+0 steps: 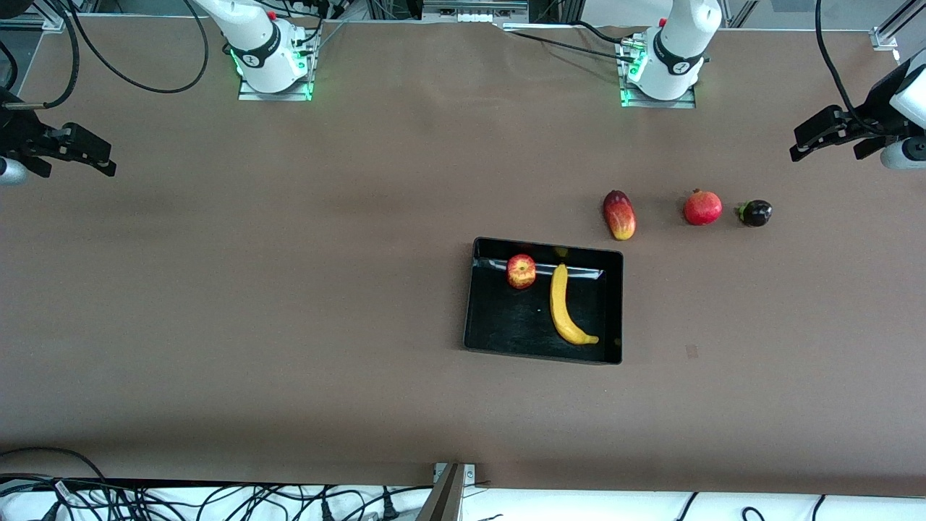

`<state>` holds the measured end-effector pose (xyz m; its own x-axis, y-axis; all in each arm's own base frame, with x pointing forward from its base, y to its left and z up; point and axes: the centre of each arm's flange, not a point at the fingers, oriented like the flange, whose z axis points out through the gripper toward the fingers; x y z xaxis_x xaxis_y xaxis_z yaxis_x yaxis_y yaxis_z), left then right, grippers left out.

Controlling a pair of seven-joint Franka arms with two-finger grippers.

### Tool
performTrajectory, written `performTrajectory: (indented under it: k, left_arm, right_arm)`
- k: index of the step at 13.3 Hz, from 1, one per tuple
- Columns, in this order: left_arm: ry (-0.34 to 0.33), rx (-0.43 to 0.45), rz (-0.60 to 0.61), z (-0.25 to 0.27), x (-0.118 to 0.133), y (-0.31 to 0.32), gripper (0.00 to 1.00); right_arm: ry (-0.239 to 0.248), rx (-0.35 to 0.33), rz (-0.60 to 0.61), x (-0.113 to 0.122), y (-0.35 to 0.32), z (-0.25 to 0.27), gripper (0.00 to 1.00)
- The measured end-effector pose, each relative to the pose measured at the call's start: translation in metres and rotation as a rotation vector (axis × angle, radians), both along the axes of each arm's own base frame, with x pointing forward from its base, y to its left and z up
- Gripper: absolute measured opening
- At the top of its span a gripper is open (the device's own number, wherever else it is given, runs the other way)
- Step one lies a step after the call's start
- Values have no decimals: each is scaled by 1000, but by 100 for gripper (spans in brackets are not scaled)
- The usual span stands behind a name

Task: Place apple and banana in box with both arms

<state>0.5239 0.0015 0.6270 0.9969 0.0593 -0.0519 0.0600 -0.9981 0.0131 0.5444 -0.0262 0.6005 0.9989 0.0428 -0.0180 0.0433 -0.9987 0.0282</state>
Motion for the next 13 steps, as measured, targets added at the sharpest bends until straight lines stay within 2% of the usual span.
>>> performTrajectory:
  k: [13]
  left_arm:
    - [-8, 1, 23, 0, 1, 11, 100]
  right_arm:
    - [0, 0, 0, 0, 0, 0, 100]
